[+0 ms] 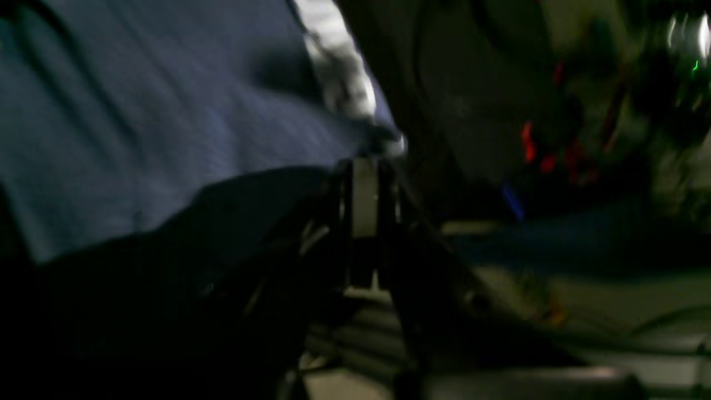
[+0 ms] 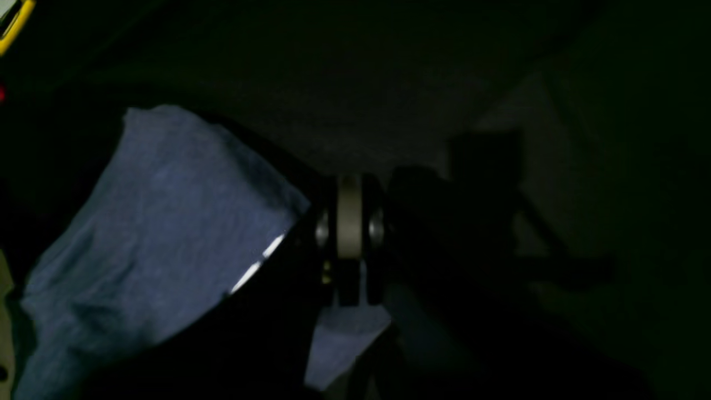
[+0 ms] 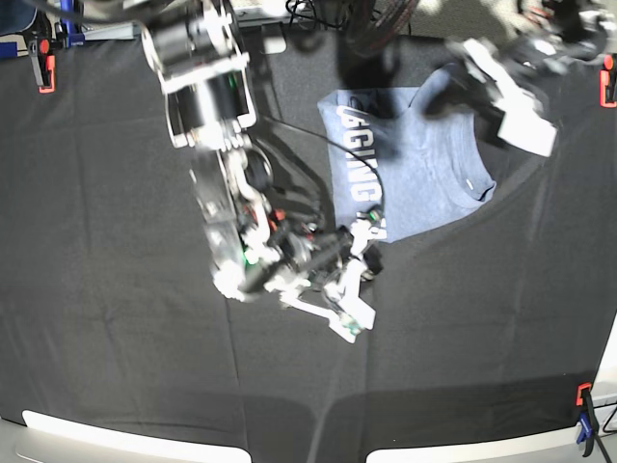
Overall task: Layout the t-shirt on the table in an organized manner, then fold the t-shirt properly
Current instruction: 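Lift and flip the folded bundle over with both grippers, then lay the bundle flat and open both grippers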
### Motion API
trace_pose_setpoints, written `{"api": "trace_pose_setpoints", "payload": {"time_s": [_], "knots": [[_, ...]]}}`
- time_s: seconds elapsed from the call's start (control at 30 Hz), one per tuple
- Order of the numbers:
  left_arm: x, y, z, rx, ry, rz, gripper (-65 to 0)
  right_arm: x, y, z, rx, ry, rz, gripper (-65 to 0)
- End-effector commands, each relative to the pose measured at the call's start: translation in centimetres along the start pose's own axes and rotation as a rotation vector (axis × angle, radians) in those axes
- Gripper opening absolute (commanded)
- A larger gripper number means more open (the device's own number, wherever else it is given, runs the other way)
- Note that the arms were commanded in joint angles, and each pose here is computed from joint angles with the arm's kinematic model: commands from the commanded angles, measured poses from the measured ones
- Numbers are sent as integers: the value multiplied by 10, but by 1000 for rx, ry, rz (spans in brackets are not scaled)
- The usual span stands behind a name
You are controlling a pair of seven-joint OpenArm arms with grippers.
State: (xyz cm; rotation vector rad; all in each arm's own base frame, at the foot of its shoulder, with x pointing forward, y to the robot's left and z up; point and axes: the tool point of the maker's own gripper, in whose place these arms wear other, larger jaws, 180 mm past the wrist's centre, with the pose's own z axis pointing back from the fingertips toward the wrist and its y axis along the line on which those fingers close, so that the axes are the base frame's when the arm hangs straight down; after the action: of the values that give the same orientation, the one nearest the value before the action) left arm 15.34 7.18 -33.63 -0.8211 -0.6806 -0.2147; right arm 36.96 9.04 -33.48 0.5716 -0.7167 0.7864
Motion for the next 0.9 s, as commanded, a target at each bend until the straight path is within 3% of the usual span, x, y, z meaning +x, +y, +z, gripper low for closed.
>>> {"api": "trace_pose_setpoints", "payload": {"time_s": [0.0, 0.13, 0.43, 0.57, 0.77, 0.87], "knots": [[3, 0, 1, 14, -10, -27, -650, 21, -3, 2, 3, -46, 16, -650], [-5, 27, -4, 124, -10, -32, -650, 8, -4, -6, 17, -5, -11, -650], [-52, 106, -3, 262, 81, 124, -650, -7, -3, -6, 28, 32, -4, -650], [-39, 131, 0, 299, 56, 134, -650, -33, -13, -1, 9, 89, -15, -650], [3, 139, -7, 299, -38, 77, -650, -85, -18, 7, 3, 217, -15, -650], [27, 155, -5, 377, -114, 72, -650, -101, -10, 8, 13, 238, -29, -650]]}}
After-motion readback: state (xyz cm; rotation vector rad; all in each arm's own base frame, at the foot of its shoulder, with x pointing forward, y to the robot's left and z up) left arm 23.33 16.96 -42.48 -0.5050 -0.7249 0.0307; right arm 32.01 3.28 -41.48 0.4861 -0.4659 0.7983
